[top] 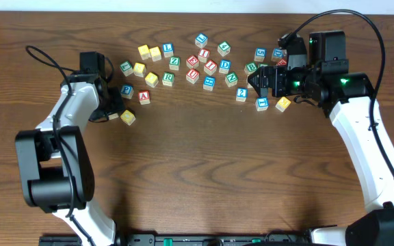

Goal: Spell out CORL
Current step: 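Lower left gripper and close it on the yellow C block, then carry the C block forward to open table and release it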

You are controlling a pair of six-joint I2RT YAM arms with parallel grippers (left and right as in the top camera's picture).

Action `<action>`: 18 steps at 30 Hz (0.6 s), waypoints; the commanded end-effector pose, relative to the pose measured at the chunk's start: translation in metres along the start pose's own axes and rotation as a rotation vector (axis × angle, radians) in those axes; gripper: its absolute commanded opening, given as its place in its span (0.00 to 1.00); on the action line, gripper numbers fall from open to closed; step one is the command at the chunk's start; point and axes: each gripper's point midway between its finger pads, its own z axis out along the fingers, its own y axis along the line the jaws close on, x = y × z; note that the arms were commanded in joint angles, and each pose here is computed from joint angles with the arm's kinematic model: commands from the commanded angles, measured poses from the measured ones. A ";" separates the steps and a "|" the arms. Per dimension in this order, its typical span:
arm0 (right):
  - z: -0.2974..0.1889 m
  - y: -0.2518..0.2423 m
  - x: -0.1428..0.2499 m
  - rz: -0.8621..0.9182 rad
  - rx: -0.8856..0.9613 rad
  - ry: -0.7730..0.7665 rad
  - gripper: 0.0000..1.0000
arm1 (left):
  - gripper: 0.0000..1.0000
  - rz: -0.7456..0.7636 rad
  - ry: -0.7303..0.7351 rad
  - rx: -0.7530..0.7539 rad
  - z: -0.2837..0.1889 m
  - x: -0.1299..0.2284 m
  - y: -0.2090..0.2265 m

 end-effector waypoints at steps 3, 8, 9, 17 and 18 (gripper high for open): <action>-0.005 0.000 -0.008 -0.008 0.001 -0.020 0.97 | 0.45 0.012 0.028 0.001 0.012 0.003 0.000; -0.005 0.000 -0.008 -0.008 0.001 -0.020 0.97 | 0.39 0.010 0.004 0.008 0.012 -0.003 -0.002; -0.005 -0.001 -0.008 -0.007 0.002 -0.020 0.97 | 0.36 0.010 0.003 0.008 0.012 -0.004 -0.002; -0.005 -0.001 -0.007 -0.006 0.001 -0.017 0.99 | 0.26 0.009 -0.039 0.019 -0.004 -0.011 -0.003; -0.005 -0.001 -0.007 -0.006 0.002 -0.017 0.99 | 0.26 0.008 -0.052 0.022 -0.008 -0.014 -0.004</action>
